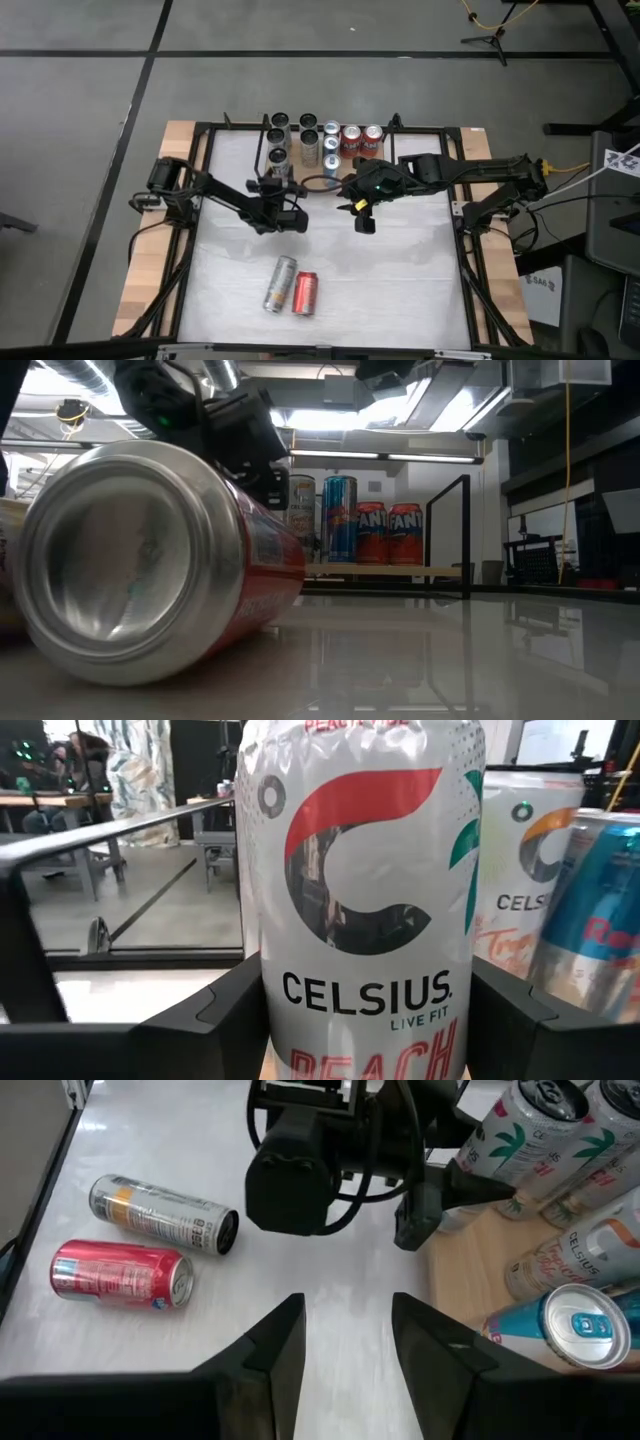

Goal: Place canned beverage on shelf
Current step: Put the white pink soda can on the shelf aligned with the other white pink soda cans

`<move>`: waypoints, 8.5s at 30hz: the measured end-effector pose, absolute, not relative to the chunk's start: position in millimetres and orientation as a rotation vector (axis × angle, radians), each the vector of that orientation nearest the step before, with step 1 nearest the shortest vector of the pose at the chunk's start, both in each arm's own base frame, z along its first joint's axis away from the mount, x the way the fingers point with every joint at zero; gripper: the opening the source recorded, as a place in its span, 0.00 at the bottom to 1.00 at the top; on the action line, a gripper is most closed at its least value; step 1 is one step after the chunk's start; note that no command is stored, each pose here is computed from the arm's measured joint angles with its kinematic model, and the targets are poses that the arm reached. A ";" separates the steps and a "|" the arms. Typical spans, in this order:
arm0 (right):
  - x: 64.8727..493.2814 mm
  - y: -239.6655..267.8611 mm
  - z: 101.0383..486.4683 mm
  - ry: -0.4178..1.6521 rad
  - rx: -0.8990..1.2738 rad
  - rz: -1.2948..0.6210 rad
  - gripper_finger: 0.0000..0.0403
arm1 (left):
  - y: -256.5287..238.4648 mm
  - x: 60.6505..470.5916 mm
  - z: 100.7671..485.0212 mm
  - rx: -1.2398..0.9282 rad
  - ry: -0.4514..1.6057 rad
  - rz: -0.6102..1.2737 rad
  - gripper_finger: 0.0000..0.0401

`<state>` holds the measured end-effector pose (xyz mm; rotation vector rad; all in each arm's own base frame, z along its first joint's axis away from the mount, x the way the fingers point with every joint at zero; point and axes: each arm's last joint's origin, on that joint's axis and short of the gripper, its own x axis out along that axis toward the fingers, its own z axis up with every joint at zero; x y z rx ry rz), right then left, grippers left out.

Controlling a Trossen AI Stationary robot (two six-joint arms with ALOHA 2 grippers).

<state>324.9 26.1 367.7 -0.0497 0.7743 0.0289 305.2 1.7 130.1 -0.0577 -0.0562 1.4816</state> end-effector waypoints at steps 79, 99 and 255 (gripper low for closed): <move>324.8 26.0 367.7 0.775 -0.063 0.034 0.37 | 4.8 306.0 116.7 -0.043 0.061 1.461 0.80; 324.9 26.0 367.7 0.775 -0.063 0.034 0.37 | -5.2 306.1 133.9 0.068 0.134 1.425 0.80; 324.9 26.1 367.4 0.776 -0.062 0.034 0.37 | 20.7 313.3 188.7 0.232 0.237 1.521 0.80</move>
